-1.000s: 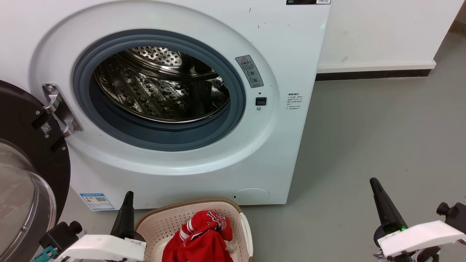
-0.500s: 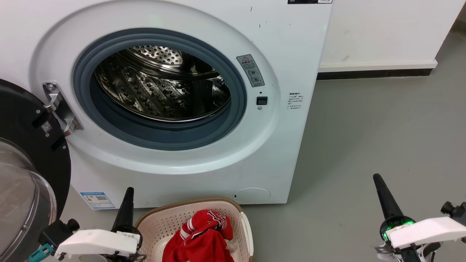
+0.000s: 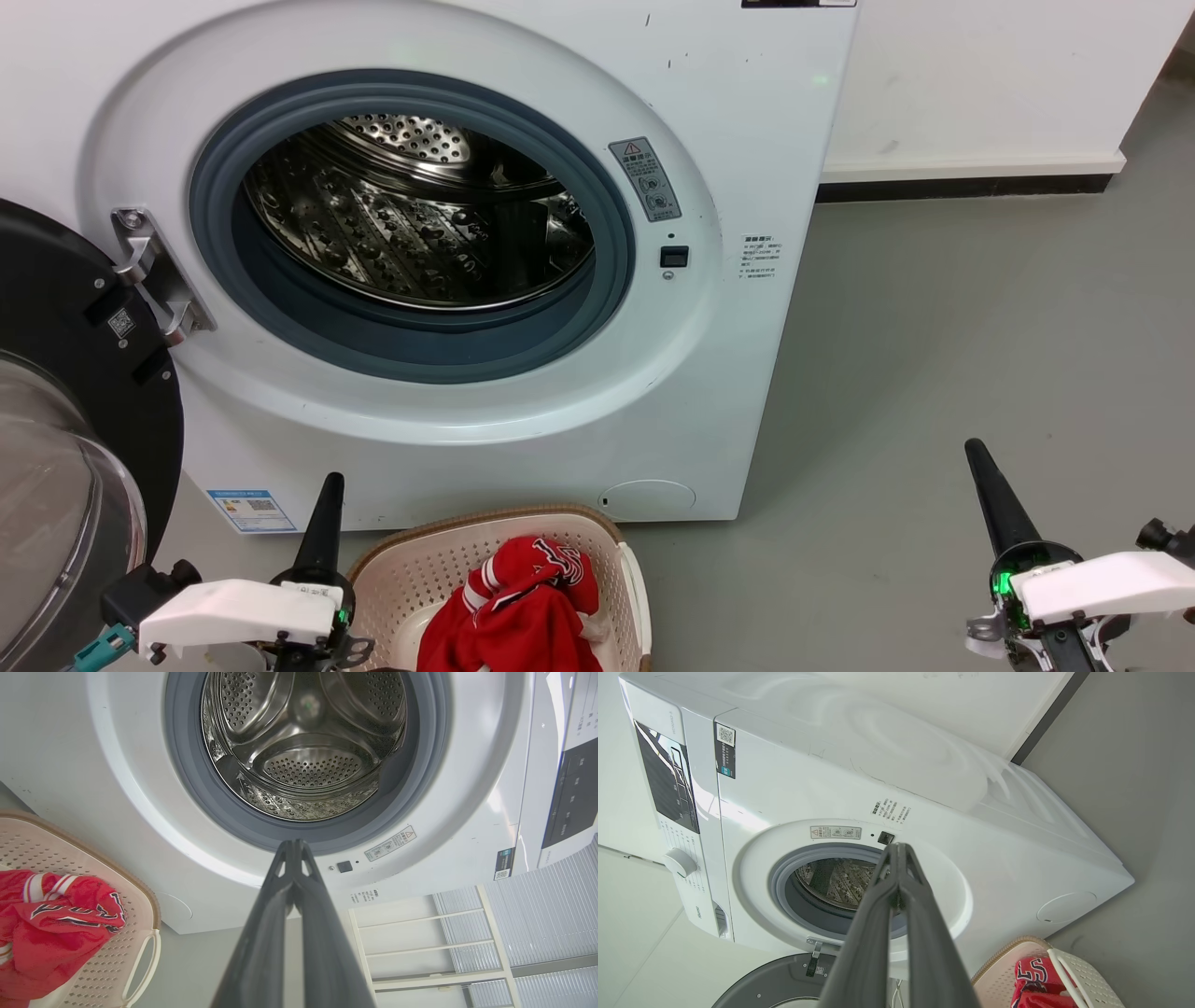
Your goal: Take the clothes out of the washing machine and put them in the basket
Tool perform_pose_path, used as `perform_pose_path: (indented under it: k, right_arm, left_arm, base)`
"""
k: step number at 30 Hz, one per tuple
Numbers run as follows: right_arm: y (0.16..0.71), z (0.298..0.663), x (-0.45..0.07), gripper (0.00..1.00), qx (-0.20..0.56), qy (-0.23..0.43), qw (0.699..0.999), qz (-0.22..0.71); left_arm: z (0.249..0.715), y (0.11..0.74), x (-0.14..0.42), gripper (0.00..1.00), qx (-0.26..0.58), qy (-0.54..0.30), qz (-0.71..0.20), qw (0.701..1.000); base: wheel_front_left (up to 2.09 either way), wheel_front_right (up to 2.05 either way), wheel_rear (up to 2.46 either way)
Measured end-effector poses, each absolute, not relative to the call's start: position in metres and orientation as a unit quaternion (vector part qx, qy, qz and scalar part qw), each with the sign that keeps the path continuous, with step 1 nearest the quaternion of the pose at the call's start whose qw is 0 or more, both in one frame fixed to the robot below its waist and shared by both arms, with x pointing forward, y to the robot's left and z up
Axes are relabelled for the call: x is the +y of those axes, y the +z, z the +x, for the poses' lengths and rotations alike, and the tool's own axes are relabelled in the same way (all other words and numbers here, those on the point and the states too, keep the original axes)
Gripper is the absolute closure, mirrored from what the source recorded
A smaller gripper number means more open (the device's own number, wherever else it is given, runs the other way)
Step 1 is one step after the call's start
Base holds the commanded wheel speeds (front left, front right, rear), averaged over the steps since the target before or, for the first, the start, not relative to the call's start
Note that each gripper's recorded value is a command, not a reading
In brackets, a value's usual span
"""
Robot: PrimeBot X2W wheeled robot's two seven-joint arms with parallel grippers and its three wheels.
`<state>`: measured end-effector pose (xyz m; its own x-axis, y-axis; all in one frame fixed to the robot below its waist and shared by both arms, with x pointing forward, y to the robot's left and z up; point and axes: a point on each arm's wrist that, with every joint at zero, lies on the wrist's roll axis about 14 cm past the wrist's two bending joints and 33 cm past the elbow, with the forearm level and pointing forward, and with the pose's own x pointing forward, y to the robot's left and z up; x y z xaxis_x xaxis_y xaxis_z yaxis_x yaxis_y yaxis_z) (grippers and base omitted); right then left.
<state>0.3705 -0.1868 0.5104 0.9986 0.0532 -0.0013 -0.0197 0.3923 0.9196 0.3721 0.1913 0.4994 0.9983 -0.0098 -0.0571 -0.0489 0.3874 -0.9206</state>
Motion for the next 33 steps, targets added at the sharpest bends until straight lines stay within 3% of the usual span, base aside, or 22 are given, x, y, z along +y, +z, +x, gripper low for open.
perform_pose_path:
  k: [33]
  right_arm:
    - [0.506,0.382,-0.197,1.0,0.008,0.003,0.747,0.665]
  left_arm:
    - [0.383,0.502,0.197,1.0,0.013,0.008,-0.667,0.745]
  base:
    - [0.0,0.0,0.0]
